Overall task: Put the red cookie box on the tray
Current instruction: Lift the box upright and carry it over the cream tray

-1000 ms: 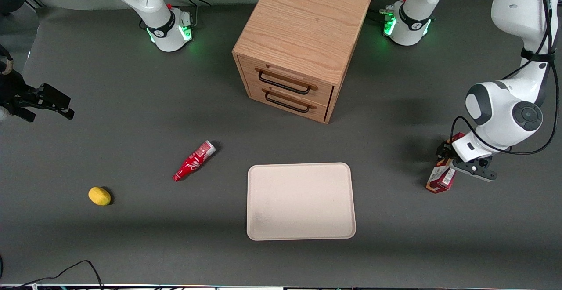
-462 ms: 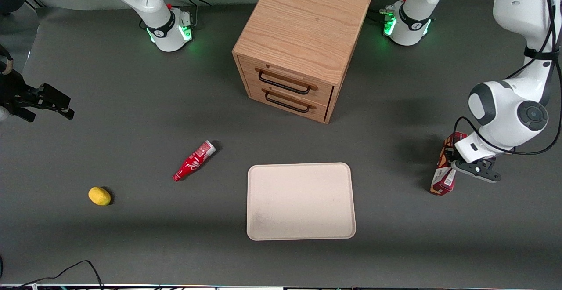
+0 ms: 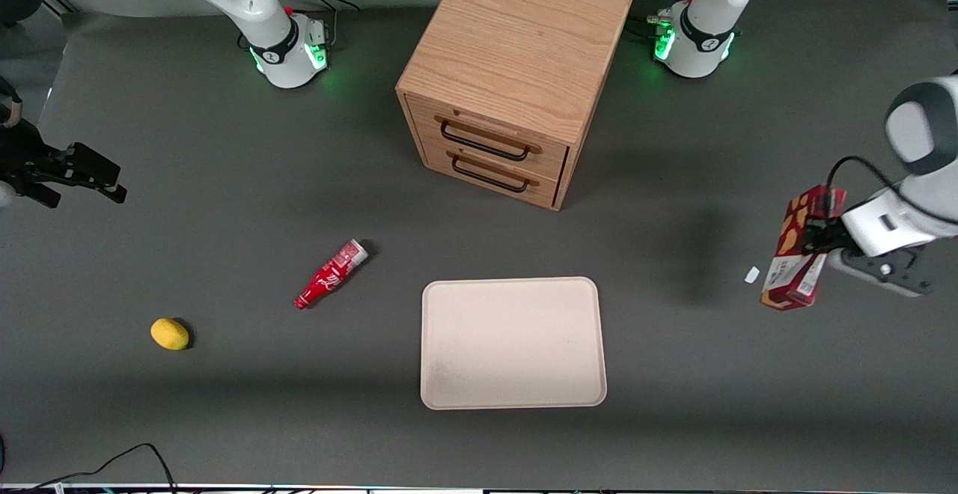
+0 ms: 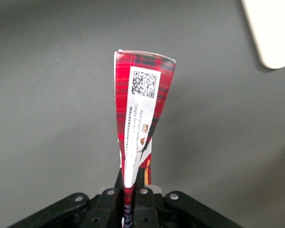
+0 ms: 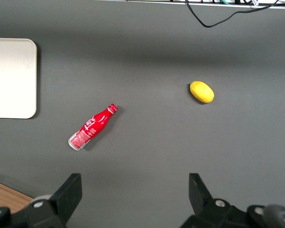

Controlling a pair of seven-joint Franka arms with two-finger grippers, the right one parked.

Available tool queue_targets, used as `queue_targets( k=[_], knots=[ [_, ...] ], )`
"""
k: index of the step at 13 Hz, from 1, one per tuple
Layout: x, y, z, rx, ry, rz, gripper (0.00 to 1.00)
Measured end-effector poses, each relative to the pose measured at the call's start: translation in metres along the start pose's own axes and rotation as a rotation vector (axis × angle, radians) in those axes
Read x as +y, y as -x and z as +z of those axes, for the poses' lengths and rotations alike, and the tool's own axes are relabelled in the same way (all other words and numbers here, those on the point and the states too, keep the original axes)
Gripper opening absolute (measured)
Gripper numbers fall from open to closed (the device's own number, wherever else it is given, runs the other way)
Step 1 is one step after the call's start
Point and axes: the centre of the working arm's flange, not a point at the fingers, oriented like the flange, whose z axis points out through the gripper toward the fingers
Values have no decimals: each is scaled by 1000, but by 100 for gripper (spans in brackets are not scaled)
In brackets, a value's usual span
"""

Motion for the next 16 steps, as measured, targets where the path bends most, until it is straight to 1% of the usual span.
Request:
queue_targets(
  k=[2, 3, 6, 8, 10, 12, 16],
  knots=[
    [14, 2, -58, -21, 17, -34, 8],
    [25, 0, -81, -20, 17, -47, 8],
    [75, -23, -118, 18, 0, -62, 8],
    [117, -48, -120, 29, -7, -82, 8],
    [164, -79, -108, 23, -8, -119, 8],
    [204, -111, -93, 26, -10, -154, 8],
    [261, -156, -57, 28, -11, -236, 8]
  ],
)
